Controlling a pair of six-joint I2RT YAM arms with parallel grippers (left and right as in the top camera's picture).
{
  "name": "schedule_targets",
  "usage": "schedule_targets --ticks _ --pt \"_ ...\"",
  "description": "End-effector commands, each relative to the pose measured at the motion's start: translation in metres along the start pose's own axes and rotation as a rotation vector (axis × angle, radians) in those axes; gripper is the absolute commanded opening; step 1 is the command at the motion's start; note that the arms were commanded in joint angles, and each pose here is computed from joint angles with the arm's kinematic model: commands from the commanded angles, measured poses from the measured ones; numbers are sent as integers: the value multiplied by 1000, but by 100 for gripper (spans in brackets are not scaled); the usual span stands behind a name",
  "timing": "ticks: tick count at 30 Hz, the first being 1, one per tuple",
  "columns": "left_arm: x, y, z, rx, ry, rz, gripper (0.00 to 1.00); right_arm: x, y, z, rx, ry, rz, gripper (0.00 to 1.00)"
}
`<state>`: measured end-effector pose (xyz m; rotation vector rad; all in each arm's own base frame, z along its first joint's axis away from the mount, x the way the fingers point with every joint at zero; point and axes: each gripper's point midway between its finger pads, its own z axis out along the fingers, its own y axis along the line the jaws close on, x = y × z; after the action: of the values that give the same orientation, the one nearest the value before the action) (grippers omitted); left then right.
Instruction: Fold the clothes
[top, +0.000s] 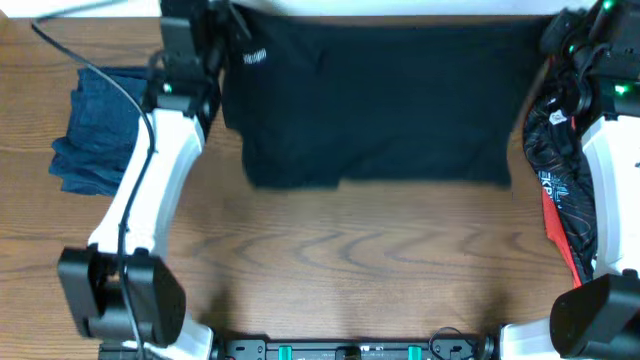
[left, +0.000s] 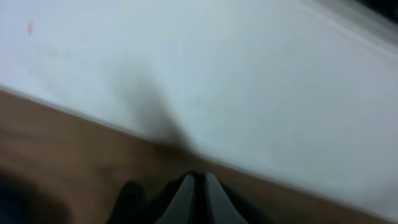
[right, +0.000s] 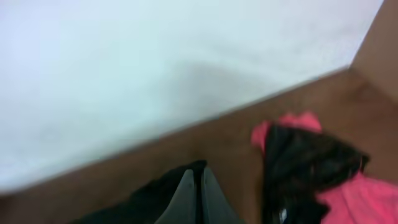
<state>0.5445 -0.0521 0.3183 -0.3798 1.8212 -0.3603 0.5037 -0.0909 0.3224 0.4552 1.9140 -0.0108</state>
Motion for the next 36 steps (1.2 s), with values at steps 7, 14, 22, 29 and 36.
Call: schedule_targets --ticks 7,14,22,29,36 --pt "-156 -43 -66 86 -292 86 6 -98 -18 -54 106 -194 -26 1" --pt "13 11 -84 -99 430 77 6 2 -42 -41 192 201 -97 1" --pt "153 72 -172 -369 1069 69 6 141 -79 -70 312 765 -168 1" --pt "226 96 -199 -431 1288 72 6 219 -100 -88 372 987 -172 1" --pt "270 68 -173 -226 1267 21 6 236 -104 -84 374 1000 -174 1"
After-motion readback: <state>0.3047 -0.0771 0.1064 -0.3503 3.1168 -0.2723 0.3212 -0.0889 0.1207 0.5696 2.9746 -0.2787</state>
